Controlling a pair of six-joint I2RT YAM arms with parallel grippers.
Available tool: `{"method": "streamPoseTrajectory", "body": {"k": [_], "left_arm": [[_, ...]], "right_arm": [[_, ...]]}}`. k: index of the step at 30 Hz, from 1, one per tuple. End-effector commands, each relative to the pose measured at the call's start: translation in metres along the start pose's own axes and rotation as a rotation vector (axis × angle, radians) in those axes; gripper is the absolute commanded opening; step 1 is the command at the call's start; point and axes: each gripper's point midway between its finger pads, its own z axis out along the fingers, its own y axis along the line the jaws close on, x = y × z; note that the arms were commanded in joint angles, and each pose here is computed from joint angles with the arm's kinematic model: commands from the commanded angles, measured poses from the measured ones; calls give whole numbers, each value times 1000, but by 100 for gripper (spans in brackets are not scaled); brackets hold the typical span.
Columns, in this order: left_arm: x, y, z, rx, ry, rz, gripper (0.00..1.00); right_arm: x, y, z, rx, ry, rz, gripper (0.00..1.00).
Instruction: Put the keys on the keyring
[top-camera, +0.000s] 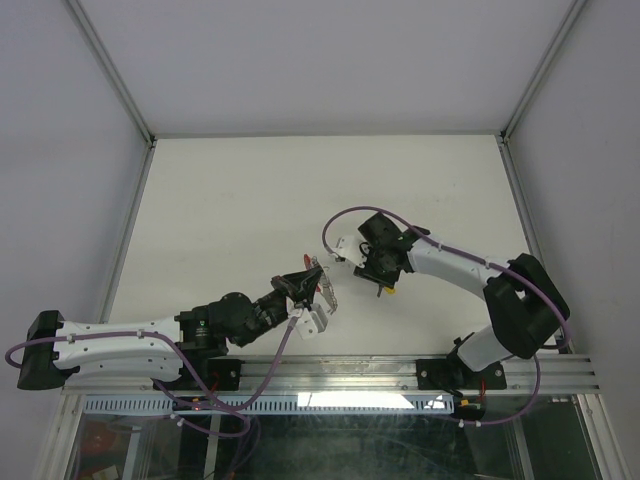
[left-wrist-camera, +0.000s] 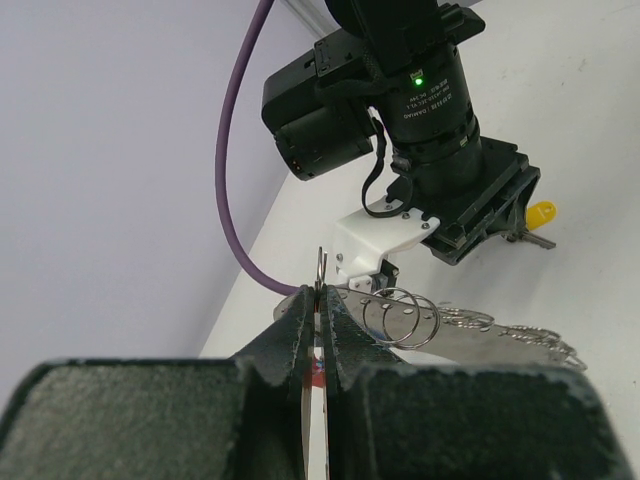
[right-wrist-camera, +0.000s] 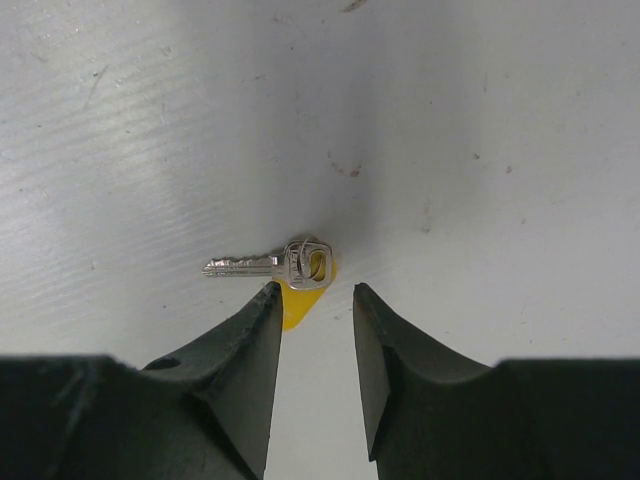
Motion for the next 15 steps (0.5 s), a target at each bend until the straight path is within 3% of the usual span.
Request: {"method": "streamPoseTrajectory", "body": {"k": [1, 8, 15], "left_arm": [[-12, 16, -2, -56, -33, -9, 0], [-11, 17, -3, -62, -27, -4, 0], [-9, 16, -3, -61, -20, 6, 0]], "right_arm": [[-17, -12, -3, 38, -40, -13, 38], [-18, -13, 4, 29, -30, -22, 36], [-18, -10, 11, 9, -22, -24, 24]]}}
